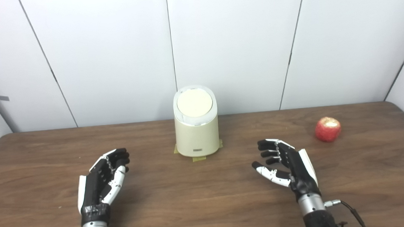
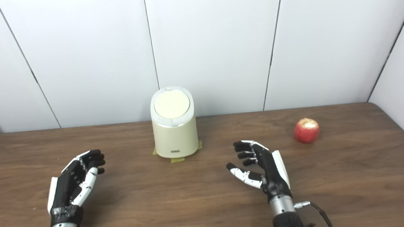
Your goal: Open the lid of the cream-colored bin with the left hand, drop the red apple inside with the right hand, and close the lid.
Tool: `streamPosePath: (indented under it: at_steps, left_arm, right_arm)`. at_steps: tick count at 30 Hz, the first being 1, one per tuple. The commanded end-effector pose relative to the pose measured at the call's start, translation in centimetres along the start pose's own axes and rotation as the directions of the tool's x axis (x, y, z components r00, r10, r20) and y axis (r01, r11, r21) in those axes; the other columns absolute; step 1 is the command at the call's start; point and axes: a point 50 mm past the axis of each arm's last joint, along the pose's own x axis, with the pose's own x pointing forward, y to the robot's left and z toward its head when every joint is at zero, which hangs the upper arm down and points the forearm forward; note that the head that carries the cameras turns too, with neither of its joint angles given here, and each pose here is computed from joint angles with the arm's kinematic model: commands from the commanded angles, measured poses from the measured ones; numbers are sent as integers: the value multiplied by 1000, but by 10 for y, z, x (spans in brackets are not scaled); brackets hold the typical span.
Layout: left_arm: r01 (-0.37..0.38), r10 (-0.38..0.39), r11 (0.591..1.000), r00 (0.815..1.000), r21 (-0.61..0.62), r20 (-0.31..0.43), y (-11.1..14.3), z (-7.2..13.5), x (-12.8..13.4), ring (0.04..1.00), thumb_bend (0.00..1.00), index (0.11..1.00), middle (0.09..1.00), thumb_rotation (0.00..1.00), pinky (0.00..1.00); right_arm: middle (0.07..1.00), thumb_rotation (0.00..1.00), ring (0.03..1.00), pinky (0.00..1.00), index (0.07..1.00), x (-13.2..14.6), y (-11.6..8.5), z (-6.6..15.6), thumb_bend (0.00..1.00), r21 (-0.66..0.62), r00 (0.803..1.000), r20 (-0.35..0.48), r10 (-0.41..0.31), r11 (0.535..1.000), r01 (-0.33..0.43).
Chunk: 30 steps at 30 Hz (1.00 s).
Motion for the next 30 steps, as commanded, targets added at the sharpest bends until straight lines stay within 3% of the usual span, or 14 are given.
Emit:
streamPosePath:
  at_steps: [1, 3, 5, 7, 12, 16, 23, 30]
  left_arm:
    - [0, -1, 1000, 1000, 28, 5, 1, -4, -4, 701, 269, 686, 705, 340, 648]
    - [11, -11, 1000, 1000, 26, 28, 2, 0, -1, 713, 267, 703, 721, 347, 654]
    - [33, -35, 999, 998, 35, 53, 2, 5, 4, 744, 321, 745, 757, 450, 683]
    - [55, -59, 996, 995, 64, 74, 3, 11, 10, 809, 451, 810, 820, 608, 749]
    - [67, -76, 988, 995, 142, 59, -2, 32, 30, 918, 667, 903, 914, 745, 879]
    - [94, -105, 974, 993, 207, 45, -12, 58, 57, 992, 701, 989, 991, 827, 942]
    - [97, -106, 968, 994, 233, 26, -37, 97, 100, 1000, 776, 1000, 1000, 790, 999]
    - [104, -109, 948, 994, 301, 1, -66, 134, 131, 1000, 884, 1000, 1000, 647, 1000]
  right_arm:
    - [680, 134, 654, 564, 658, 10, -2, 16, 265, 8, 997, 80, -22, 1000, 21]
    - [682, 139, 658, 568, 662, 11, -1, 16, 262, 8, 997, 72, -22, 1000, 22]
    - [680, 140, 656, 569, 661, 13, 0, 15, 262, 1, 997, 70, -25, 1000, 25]
    - [670, 162, 645, 559, 654, 14, 1, 15, 266, -10, 997, 73, -26, 1000, 27]
    - [665, 194, 644, 561, 650, 14, 3, 12, 275, -4, 998, 63, -29, 1000, 29]
    - [659, 201, 633, 546, 647, 14, 3, 11, 279, -16, 997, 66, -30, 999, 31]
    - [668, 194, 644, 562, 651, 13, 3, 11, 276, -13, 997, 69, -30, 999, 31]
    - [662, 213, 636, 549, 653, 12, 3, 13, 271, -19, 998, 58, -27, 999, 29]
